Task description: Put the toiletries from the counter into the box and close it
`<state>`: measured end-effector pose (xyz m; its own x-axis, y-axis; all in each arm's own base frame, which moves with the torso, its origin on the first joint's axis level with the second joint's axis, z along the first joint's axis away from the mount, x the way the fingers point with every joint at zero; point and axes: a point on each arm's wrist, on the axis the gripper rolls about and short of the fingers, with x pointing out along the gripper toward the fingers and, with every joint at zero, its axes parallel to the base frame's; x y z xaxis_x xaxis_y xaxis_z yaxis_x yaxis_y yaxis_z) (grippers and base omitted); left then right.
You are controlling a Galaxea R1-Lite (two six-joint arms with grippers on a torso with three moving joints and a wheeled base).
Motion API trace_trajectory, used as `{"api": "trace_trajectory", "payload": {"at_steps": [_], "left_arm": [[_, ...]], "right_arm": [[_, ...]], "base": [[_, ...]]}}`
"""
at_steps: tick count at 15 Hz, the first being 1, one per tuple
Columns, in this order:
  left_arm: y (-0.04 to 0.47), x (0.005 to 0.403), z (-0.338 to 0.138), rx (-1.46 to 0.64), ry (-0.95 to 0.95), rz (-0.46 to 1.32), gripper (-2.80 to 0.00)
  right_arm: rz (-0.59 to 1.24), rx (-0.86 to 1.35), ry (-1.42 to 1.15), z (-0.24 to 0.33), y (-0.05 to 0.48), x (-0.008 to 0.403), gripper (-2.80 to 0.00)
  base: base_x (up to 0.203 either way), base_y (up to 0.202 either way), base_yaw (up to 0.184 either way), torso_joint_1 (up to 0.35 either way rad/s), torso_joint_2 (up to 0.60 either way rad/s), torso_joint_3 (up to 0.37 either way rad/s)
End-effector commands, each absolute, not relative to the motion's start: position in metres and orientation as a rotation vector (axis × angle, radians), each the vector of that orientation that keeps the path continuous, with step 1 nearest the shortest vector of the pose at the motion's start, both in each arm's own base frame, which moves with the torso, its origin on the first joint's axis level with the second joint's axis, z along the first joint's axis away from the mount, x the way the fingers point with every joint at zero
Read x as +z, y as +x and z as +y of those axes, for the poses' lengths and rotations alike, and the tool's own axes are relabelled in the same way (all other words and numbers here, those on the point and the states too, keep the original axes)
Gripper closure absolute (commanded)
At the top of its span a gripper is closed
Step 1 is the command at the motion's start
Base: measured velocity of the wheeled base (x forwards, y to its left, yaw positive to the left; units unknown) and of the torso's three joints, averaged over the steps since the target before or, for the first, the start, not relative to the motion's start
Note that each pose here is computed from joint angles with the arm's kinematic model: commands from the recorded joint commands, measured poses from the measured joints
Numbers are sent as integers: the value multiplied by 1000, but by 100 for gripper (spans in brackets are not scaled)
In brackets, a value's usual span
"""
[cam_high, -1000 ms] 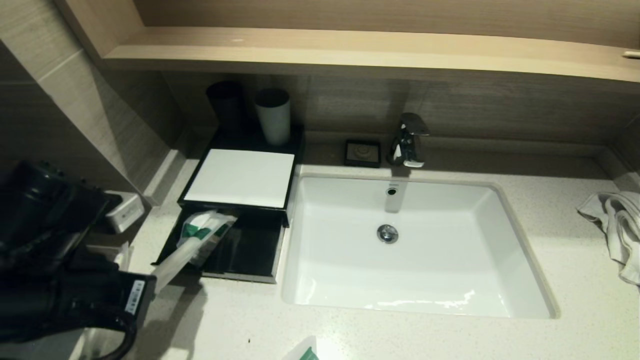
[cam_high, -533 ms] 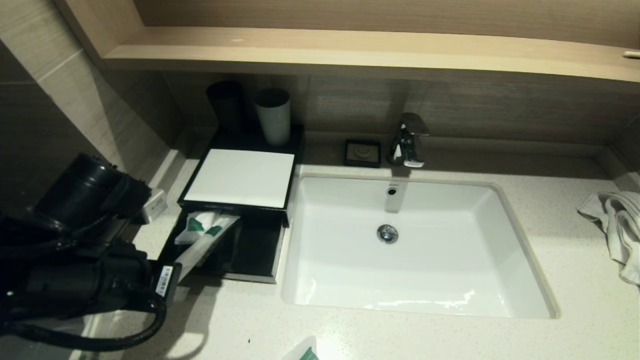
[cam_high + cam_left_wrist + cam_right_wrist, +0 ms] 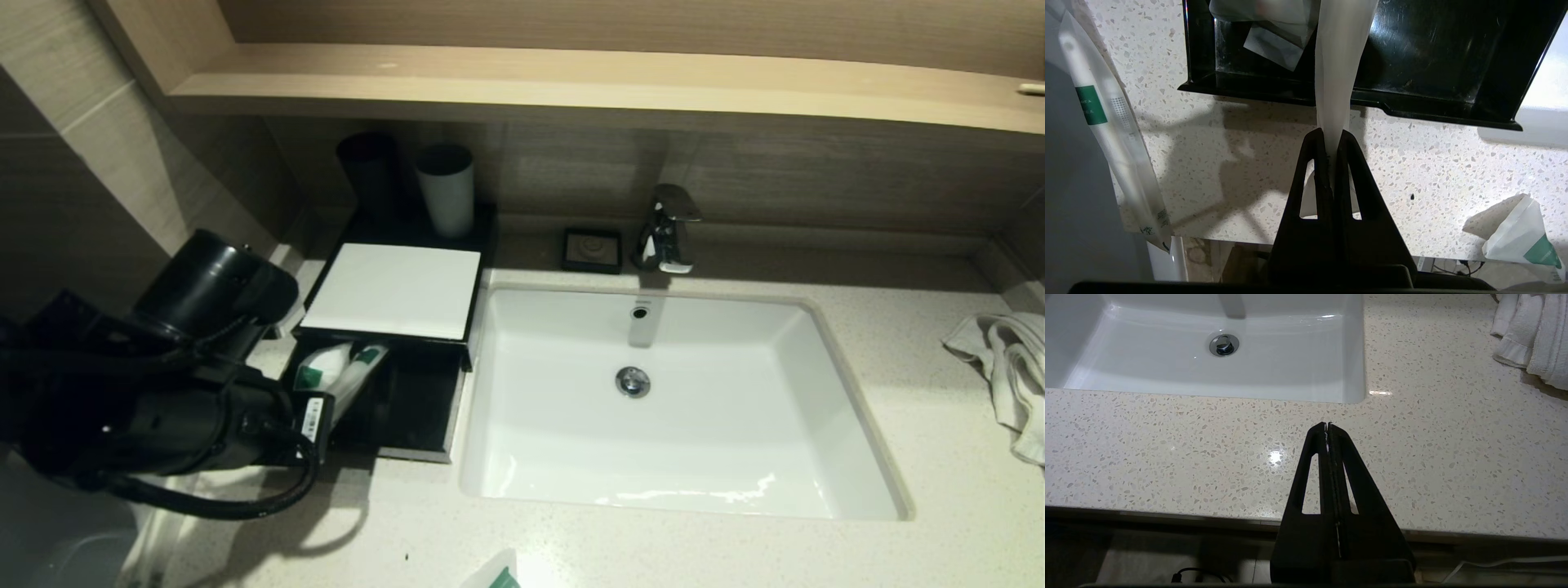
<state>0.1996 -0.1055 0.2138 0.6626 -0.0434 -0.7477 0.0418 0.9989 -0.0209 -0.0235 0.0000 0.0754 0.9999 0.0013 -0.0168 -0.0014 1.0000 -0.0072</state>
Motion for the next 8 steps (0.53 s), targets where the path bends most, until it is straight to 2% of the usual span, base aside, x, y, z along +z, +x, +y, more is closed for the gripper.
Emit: {"api": "trace_trajectory", "payload": {"at_steps": [1,8], "left_arm": [[209,211,-110,-32,-16,853,0],[232,203,-123,5,-74,849,0]], "right_arm": [[17,2,-8,0,-24,75,0],[17,0,-8,0,-24,75,0]], "base": [[0,0,0,0,0,0],[0,0,0,0,0,0]]}}
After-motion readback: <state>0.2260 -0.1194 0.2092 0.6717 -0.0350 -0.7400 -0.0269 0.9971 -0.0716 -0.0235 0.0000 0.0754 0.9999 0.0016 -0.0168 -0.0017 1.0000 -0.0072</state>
